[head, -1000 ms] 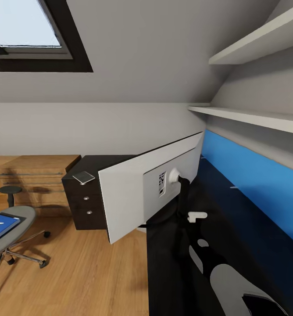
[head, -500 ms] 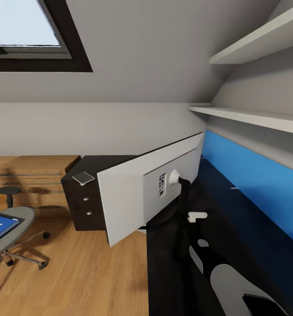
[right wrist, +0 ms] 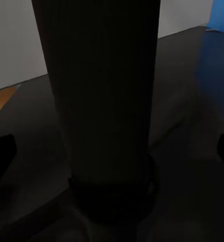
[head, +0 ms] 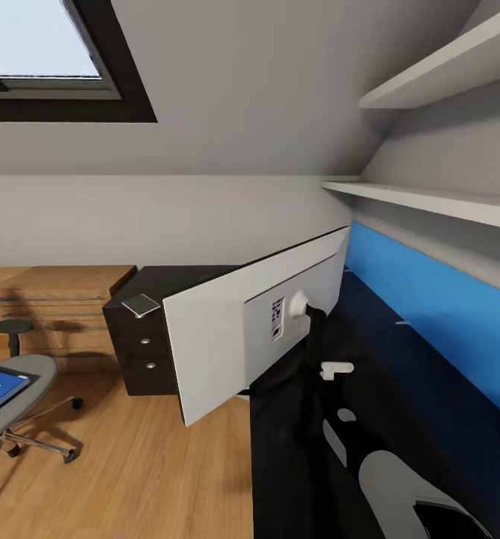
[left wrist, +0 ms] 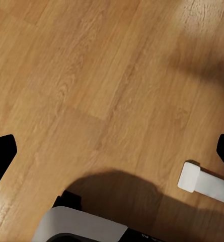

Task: In the bedroom, organize the workspace by keeping the computer under the desk, ensuring the monitor is on the desk, placing the keyboard on the desk next to the monitor, placing the mouse on the desk next to the keyboard, moving the folder from the swivel chair onto the desk next to the mouse, stacking the notebook on top of the folder with the pen on top of the notebook, and positioning the swivel chair next to the desk.

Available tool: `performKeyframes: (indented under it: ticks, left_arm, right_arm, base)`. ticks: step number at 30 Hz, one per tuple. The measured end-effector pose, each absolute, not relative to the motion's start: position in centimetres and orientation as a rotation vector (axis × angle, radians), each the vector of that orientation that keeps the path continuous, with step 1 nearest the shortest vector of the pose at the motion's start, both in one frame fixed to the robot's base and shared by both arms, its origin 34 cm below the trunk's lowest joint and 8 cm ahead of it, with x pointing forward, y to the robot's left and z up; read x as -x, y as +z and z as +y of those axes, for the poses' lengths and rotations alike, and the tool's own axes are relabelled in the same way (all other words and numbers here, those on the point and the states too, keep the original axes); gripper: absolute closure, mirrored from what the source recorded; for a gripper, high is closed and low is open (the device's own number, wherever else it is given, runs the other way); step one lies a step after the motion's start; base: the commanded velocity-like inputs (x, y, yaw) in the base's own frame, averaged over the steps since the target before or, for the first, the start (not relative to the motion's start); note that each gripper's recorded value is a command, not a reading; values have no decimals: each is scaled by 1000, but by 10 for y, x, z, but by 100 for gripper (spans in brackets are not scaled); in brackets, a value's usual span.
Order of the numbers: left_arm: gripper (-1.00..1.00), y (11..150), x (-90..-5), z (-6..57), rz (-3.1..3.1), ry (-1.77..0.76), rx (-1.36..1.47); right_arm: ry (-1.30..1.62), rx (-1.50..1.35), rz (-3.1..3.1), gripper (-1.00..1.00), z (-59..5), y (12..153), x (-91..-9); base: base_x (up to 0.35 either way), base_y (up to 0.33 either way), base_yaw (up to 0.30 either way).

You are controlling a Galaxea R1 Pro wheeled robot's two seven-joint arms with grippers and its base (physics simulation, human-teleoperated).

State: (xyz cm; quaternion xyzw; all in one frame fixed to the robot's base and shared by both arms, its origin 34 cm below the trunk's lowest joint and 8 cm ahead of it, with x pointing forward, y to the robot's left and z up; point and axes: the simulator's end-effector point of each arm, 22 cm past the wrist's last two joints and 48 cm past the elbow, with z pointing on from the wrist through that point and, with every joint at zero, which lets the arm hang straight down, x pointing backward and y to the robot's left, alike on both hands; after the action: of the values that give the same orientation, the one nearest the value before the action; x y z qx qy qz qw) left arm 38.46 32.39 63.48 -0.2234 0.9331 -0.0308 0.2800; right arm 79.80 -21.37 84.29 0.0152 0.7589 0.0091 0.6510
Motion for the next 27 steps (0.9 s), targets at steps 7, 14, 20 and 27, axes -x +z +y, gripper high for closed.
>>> performKeyframes:
  ticks: [7,14,20,27]
  left_arm:
    - [-100,635,-385,324,2502,-83,599]
    - [-100,635,-385,324,2502,-83,600]
    - [-100,635,-385,324,2502,-83,600]
    - [-100,635,-385,324,2501,-83,600]
  right_arm:
    - [21,-34,1724,-100,-214,842,-798]
    - [19,-33,1725,-100,-214,842,-798]
    - [19,-33,1725,-100,-215,842,-798]
    - [19,-33,1724,-100,-215,843,-798]
  base:
    - [94,0,0]
    - [18,0,0]
    - [1,0,0]
    - [19,0,0]
